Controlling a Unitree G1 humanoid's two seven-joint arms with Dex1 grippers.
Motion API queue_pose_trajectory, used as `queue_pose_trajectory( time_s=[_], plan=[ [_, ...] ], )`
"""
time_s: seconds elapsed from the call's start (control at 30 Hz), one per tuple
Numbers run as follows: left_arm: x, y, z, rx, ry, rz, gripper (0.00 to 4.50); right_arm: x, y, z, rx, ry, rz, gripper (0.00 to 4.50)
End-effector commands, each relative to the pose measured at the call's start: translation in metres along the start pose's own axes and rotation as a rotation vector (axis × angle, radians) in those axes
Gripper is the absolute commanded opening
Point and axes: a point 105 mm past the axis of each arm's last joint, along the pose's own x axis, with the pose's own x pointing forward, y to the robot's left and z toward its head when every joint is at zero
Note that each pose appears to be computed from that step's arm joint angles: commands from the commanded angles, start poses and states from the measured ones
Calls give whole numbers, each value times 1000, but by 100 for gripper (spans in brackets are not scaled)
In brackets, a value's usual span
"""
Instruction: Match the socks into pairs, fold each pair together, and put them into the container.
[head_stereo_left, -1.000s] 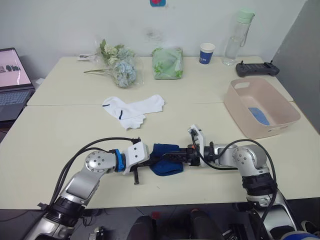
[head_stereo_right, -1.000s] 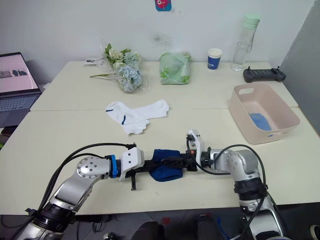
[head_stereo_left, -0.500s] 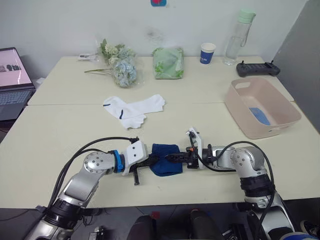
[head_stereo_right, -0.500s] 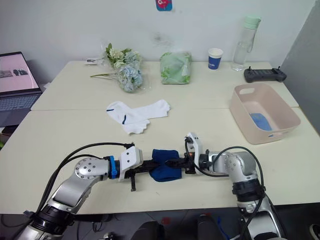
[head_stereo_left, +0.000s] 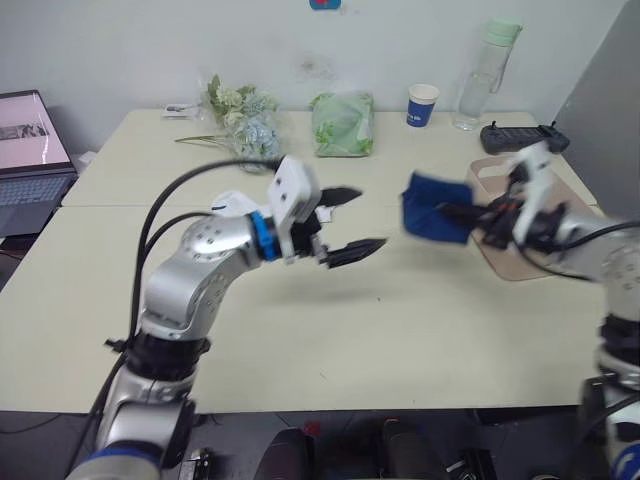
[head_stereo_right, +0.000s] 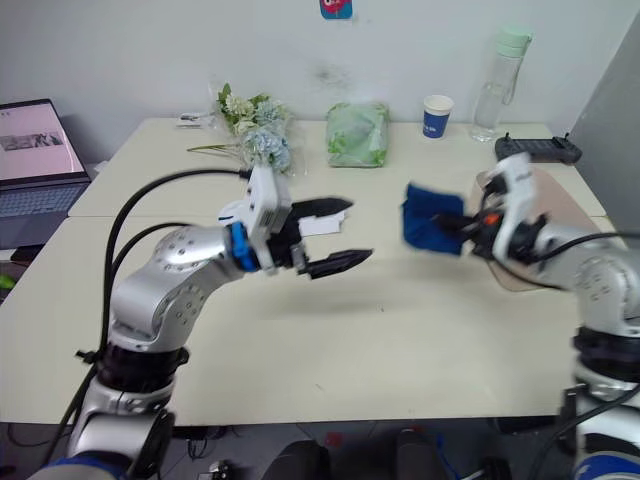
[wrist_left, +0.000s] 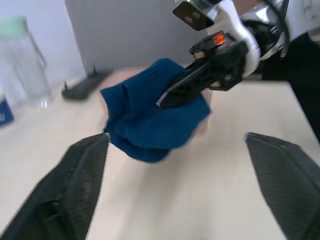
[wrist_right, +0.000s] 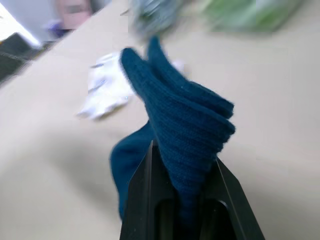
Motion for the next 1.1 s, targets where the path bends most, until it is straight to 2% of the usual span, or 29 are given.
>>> queue_pose_trajectory(
  time_s=[0.03, 0.13, 0.27, 0.37, 0.47, 0.6, 0.77, 0.9, 1.1],
  plan=[
    [24, -2, 23, -11, -91, -16, 448, -14, -42, 29, -400, 8, -215, 0],
    [42, -6, 26, 1, -123, -25, 448, -23, -73, 36, -694, 91, -337, 0],
    [58, -10, 25, 12, -144, -27, 448, -22, -103, 22, -964, 232, -364, 0],
    [61, -17, 27, 8, -163, -47, 448, -13, -114, 3, -1013, 297, -325, 0],
    [59, -19, 22, 29, -143, -44, 448, -4, -120, -17, -1095, 373, -278, 0],
    [55, -22, 19, 28, -133, -35, 448, 8, -122, -44, -1198, 465, -193, 0],
    [52, -23, 16, 23, -127, -18, 448, 9, -121, -63, -1231, 541, -81, 0],
    [51, -23, 15, 22, -122, -15, 450, 8, -117, -66, -1180, 549, -23, 124],
    [51, -20, 11, 27, -110, -21, 450, -6, -104, -49, -1085, 566, 97, 328]
  ],
)
